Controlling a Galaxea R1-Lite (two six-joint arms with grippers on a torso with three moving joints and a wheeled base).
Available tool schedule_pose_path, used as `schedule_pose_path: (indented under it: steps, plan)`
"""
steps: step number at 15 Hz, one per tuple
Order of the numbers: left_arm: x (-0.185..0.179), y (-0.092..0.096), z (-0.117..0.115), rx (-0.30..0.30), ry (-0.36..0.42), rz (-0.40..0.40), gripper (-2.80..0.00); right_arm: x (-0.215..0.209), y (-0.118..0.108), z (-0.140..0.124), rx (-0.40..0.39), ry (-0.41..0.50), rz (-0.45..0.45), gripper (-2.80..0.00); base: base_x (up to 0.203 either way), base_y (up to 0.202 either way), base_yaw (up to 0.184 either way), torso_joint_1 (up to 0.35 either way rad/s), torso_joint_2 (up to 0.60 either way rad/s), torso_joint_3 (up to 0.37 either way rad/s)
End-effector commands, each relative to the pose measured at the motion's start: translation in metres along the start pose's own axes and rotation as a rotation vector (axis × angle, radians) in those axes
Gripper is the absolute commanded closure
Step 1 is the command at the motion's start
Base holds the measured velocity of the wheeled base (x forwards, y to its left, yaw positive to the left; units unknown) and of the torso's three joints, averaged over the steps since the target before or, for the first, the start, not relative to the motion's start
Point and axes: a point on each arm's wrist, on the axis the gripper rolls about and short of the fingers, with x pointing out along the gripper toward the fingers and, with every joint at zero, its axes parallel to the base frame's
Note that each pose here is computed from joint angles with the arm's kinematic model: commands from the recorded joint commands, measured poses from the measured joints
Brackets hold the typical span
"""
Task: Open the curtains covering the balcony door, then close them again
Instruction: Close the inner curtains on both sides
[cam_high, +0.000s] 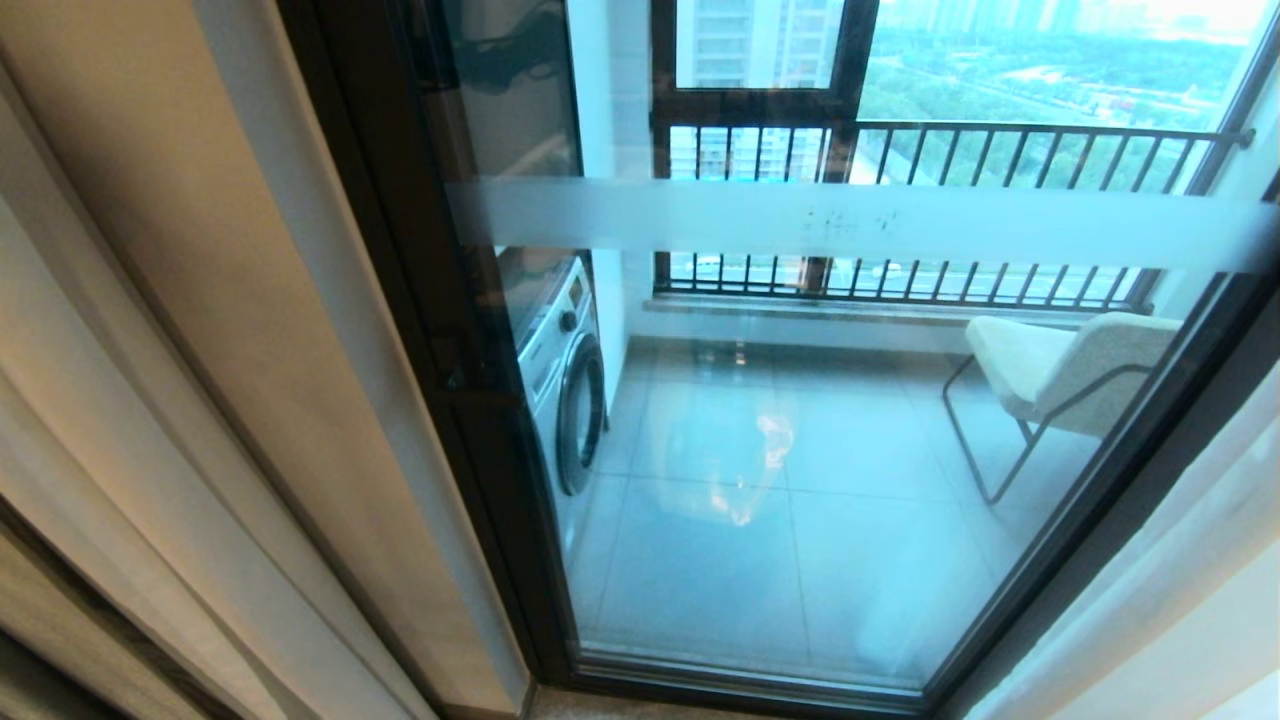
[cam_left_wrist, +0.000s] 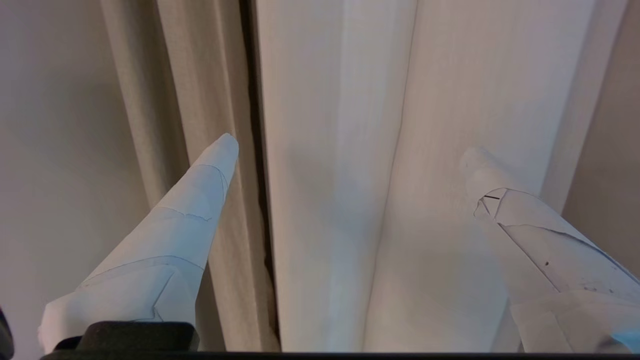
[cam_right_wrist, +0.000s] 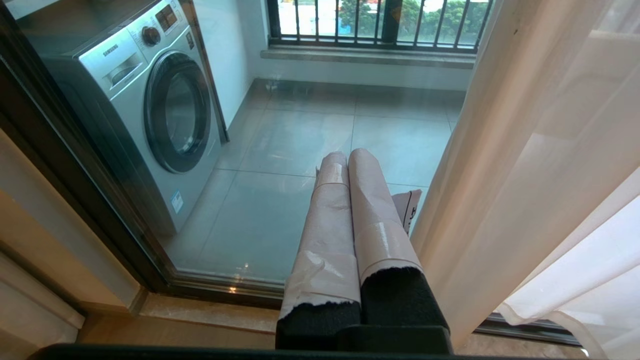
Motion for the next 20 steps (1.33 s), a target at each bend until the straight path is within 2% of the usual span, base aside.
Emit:
schedule_pose_path:
  steps: [1, 3, 7, 10, 20]
  plan:
    - [0.011, -0.006, -0.011, -0.001, 0.011, 0.004, -2.8, 0.0, 0.0, 0.0, 0.0, 0.001, 0.0, 0.0, 0.0, 0.0, 0.0, 0.0, 0.0, 0.0]
    - [0.018, -0.011, -0.014, -0.021, 0.008, -0.016, -2.8, 0.0, 0.0, 0.0, 0.0, 0.001, 0.0, 0.0, 0.0, 0.0, 0.0, 0.0, 0.0, 0.0]
    - [0.023, -0.015, -0.024, -0.012, 0.026, -0.038, -2.8, 0.0, 0.0, 0.0, 0.0, 0.001, 0.0, 0.0, 0.0, 0.0, 0.0, 0.0, 0.0, 0.0]
    - [0.029, -0.019, -0.027, -0.02, 0.01, -0.035, -2.8, 0.0, 0.0, 0.0, 0.0, 0.001, 0.0, 0.0, 0.0, 0.0, 0.0, 0.0, 0.0, 0.0]
    - [0.039, -0.019, -0.044, -0.027, 0.043, -0.024, -2.8, 0.0, 0.0, 0.0, 0.0, 0.001, 0.0, 0.0, 0.0, 0.0, 0.0, 0.0, 0.0, 0.0]
